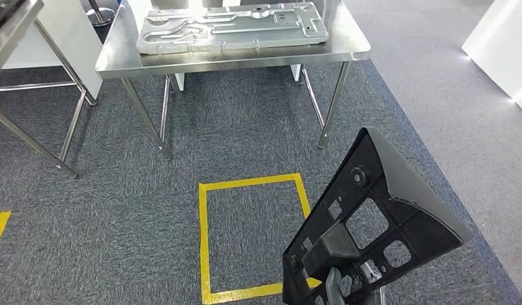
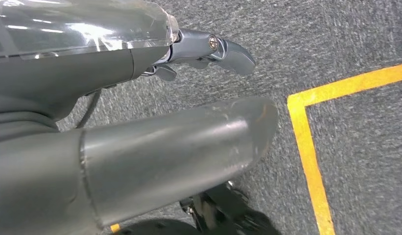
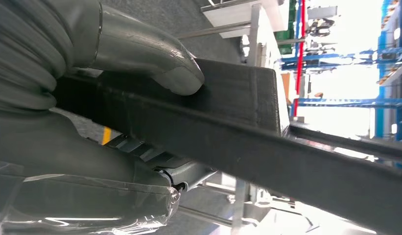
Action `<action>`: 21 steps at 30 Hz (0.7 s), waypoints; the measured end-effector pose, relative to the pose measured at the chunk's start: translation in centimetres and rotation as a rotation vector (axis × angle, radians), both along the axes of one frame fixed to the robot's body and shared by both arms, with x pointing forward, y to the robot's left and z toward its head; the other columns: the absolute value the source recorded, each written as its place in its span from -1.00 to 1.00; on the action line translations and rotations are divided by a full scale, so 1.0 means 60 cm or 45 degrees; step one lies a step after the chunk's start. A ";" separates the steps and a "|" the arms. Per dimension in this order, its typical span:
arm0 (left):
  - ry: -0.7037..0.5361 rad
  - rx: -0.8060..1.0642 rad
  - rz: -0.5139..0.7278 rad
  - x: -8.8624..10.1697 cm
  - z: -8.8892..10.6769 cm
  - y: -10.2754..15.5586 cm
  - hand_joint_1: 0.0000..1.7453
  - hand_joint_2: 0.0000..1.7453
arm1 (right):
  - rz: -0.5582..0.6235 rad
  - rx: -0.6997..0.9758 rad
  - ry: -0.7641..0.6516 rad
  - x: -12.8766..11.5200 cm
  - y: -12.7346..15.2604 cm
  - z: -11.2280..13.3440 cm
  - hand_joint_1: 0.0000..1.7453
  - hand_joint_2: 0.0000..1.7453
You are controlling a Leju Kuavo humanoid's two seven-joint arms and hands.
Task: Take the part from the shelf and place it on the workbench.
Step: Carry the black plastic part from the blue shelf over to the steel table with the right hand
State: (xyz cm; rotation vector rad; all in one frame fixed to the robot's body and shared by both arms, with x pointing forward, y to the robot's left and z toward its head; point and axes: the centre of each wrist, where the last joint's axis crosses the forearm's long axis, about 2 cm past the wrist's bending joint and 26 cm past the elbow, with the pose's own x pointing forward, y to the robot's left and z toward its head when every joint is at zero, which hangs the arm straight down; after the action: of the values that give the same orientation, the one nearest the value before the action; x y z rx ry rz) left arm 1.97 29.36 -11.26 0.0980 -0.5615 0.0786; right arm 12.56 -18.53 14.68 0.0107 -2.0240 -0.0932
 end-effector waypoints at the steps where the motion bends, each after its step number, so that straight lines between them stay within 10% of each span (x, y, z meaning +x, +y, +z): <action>1: 0.005 0.000 0.000 -0.002 0.000 0.000 -1.00 -1.00 | 0.001 -0.001 0.007 -0.001 0.001 -0.001 1.00 1.00; 21: 0.050 0.002 -0.016 -0.010 -0.001 0.001 -1.00 -1.00 | -0.027 -0.103 0.125 -0.008 0.005 -0.015 1.00 1.00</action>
State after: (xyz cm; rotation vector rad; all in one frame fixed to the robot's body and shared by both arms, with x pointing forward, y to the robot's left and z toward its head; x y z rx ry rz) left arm 1.39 29.40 -11.30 0.0977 -0.5228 0.0639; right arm 12.06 -18.26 13.76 -0.0654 -1.9289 -0.0252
